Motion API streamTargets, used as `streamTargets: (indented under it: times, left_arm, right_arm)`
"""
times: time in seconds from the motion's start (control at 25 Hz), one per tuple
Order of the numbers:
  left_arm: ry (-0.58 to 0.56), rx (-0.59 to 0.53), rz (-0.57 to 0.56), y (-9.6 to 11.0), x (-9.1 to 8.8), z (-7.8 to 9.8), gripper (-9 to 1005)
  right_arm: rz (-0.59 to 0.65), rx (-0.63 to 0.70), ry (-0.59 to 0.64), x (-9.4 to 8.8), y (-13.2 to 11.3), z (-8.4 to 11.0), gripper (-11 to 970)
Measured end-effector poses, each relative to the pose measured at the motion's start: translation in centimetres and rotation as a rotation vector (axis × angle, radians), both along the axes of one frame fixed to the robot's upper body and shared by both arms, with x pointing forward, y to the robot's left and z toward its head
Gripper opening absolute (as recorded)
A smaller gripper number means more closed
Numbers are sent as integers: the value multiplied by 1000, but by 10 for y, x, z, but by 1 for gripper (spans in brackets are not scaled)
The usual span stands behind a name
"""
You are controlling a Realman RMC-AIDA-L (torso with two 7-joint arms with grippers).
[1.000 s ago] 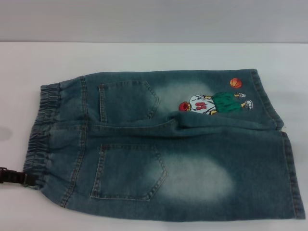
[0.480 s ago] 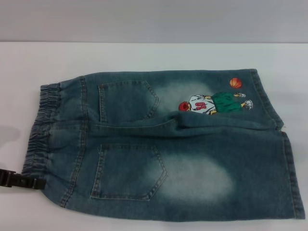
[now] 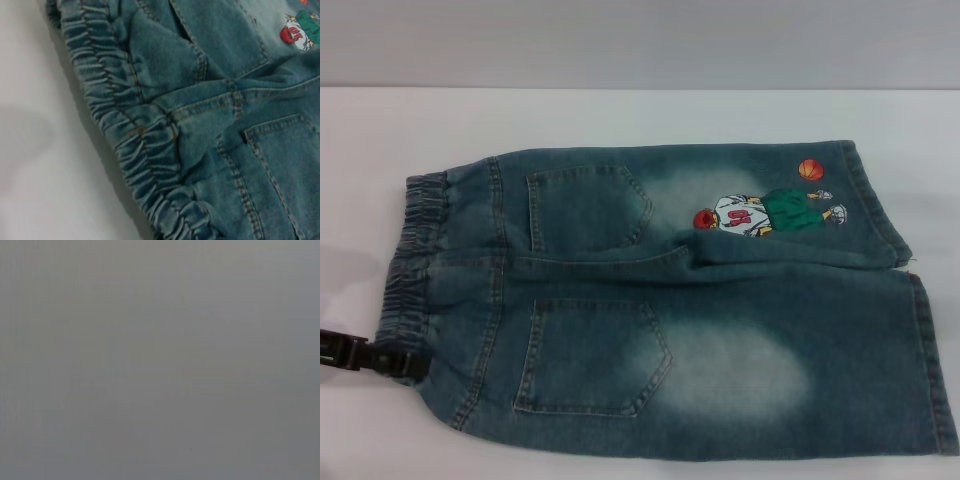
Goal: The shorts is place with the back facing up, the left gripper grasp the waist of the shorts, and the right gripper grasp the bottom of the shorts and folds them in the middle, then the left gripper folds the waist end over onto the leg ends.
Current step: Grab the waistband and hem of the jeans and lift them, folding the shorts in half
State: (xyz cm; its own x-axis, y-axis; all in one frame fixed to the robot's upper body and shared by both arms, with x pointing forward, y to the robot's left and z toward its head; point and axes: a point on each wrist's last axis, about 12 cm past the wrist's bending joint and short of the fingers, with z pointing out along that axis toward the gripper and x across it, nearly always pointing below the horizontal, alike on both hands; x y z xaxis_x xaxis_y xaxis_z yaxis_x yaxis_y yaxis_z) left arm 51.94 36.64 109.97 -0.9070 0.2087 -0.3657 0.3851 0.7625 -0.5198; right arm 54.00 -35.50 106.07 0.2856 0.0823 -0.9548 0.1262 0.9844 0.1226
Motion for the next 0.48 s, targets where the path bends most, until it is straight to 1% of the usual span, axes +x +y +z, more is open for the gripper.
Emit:
streamTargets:
  times: [0.24, 0.48]
  left_arm:
    - [-7, -2, -10, -3, 4, 3, 697]
    - [-19, 8, 3, -2, 6, 5, 690]
  right_arm:
    - [-9, 3, 5, -1, -2, -1, 588]
    - [-16, 6, 7, -2, -3, -2, 588]
